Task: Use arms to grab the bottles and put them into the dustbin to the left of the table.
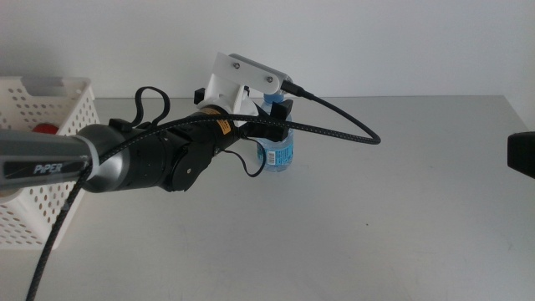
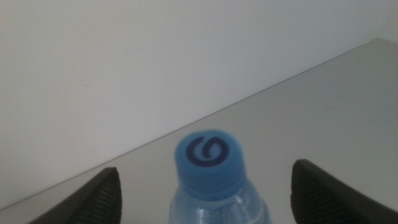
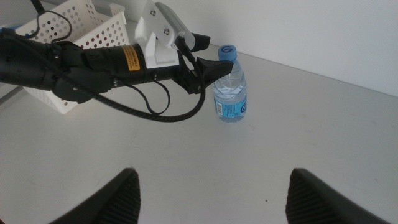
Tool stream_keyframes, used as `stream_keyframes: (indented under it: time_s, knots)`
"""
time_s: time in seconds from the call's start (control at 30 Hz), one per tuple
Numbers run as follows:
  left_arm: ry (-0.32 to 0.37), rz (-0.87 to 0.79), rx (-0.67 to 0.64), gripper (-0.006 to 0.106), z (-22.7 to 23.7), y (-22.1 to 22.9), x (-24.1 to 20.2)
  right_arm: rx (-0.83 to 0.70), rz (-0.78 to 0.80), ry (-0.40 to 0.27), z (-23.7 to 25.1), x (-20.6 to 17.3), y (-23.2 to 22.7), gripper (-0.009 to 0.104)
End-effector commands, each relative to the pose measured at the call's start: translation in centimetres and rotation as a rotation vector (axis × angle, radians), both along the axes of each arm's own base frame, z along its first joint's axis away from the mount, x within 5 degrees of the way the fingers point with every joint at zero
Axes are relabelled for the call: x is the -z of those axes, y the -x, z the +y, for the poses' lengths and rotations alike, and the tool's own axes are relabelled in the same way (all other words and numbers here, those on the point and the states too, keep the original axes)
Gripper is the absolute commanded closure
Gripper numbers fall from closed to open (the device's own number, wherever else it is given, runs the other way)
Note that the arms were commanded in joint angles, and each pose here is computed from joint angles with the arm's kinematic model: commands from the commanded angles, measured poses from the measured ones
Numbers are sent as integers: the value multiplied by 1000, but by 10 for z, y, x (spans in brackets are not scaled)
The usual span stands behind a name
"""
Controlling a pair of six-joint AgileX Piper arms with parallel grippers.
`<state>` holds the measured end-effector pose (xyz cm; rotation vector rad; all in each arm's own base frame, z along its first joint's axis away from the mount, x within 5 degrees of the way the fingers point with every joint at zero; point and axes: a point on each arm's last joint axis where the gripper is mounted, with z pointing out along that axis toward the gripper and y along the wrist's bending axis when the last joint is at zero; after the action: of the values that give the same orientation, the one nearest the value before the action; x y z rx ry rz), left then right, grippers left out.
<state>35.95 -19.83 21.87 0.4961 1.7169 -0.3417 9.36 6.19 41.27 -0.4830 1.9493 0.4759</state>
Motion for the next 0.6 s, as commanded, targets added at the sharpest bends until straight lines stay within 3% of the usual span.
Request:
stream_keyframes:
  time_s: [0.0,0.2,0.4,0.57]
  knots:
    - [86,-115,-20,7,2,-11,-25,1,-83,-34,0,-12,0,36]
    - [120,-116,-15,7,-4,-27,0,1,-83,-34,0,-12,0,36]
    - [100,-72,-11,7,-9,-36,27,1,-83,-34,0,-12,0,36]
    - [123,-85,-5,9,-14,-43,42,1,-83,-34,0,-12,0,36]
